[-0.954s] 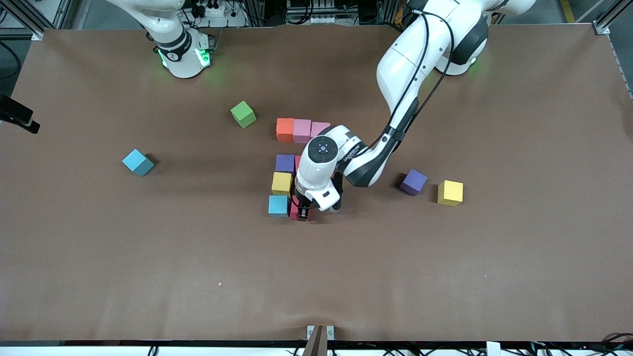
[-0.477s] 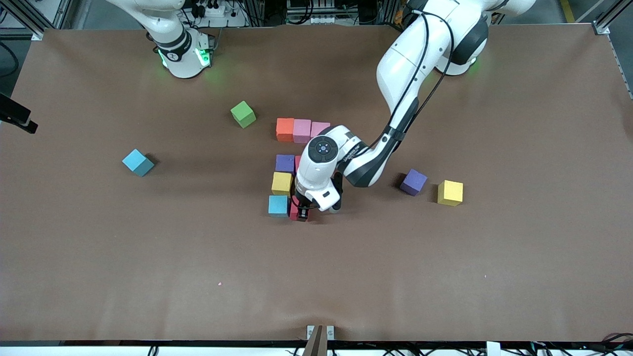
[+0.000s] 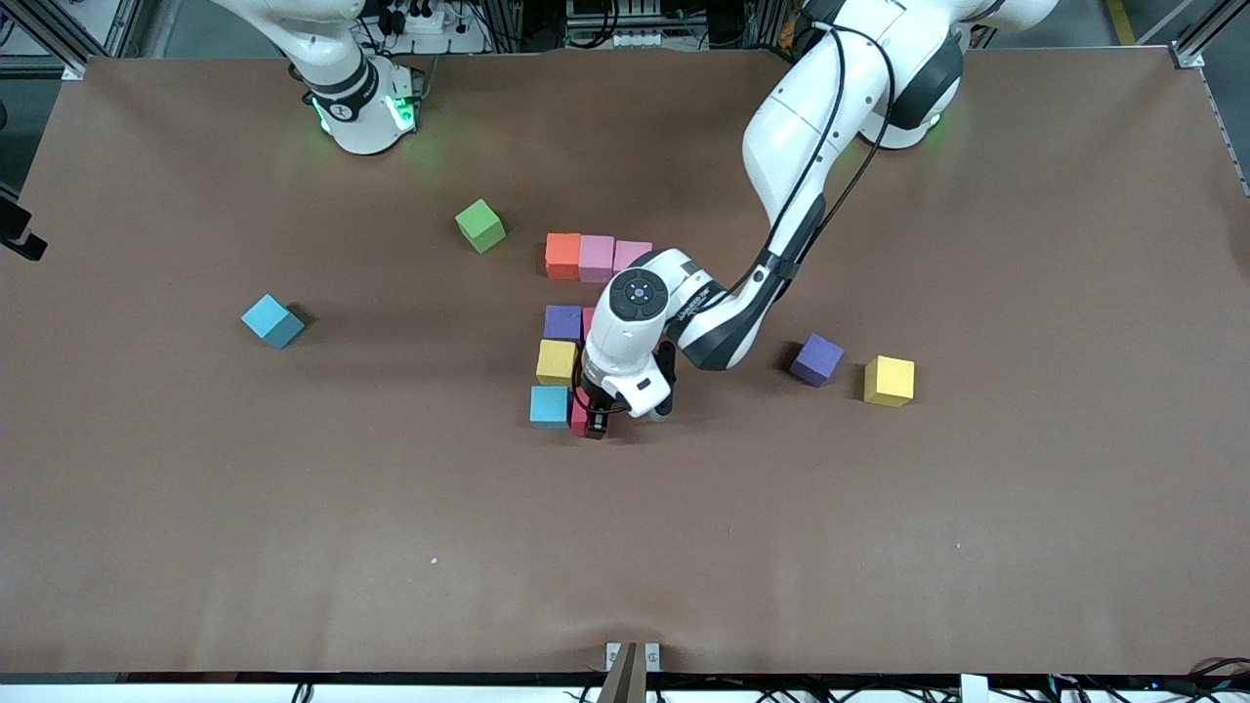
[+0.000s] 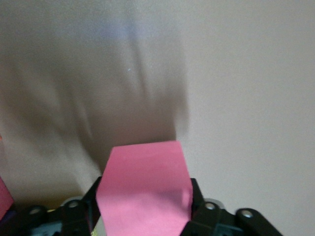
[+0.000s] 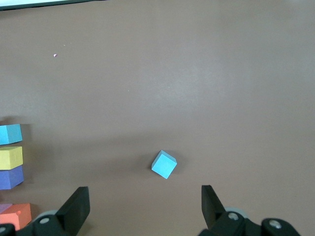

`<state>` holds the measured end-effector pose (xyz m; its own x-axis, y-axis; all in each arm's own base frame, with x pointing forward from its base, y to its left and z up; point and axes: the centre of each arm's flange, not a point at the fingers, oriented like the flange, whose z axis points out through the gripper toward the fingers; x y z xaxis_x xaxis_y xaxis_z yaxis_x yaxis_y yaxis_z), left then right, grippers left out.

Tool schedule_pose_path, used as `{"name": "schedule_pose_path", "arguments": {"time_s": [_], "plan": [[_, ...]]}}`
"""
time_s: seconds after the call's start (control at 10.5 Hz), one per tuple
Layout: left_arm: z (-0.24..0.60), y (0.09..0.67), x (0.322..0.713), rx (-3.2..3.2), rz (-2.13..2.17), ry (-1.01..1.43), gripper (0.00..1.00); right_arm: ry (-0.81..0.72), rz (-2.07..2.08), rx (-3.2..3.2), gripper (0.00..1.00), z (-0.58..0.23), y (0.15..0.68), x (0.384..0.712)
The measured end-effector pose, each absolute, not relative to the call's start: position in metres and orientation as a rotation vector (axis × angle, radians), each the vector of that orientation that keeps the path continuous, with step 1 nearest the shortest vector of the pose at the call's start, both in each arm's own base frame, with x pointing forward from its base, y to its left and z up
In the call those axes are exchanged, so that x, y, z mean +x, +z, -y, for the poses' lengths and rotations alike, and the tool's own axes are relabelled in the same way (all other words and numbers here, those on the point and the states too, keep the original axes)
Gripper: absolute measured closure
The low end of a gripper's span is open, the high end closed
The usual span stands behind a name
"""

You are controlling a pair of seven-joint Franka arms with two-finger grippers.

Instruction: Form number 2 with 11 blocks

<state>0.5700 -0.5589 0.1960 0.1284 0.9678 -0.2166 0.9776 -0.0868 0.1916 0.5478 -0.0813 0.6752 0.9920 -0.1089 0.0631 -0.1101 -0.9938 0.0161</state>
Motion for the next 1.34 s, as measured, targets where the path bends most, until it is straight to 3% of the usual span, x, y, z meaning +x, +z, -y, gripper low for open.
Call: {"name": "schedule_pose_path", "arguments": {"time_s": [0.1,0.29,0.67,1.34], "plan": [[0.559,0.196,0.57,2.122,-1.899,-0.049,0.23,0.096,0.17,3.116,0.0,0.081,0.675,0.548],[0.561,0.199,0.57,2.119,-1.894,-0.048,0.0,0.089,0.156,3.119,0.0,0.076,0.673,0.55],[0.563,0.207,0.573,2.105,-1.883,-0.045,0.0,0.083,0.147,3.12,0.0,0.073,0.67,0.552],[0.541,0.273,0.588,2.176,-1.924,0.0,0.0,0.072,0.127,3.123,0.0,0.067,0.667,0.554]]}}
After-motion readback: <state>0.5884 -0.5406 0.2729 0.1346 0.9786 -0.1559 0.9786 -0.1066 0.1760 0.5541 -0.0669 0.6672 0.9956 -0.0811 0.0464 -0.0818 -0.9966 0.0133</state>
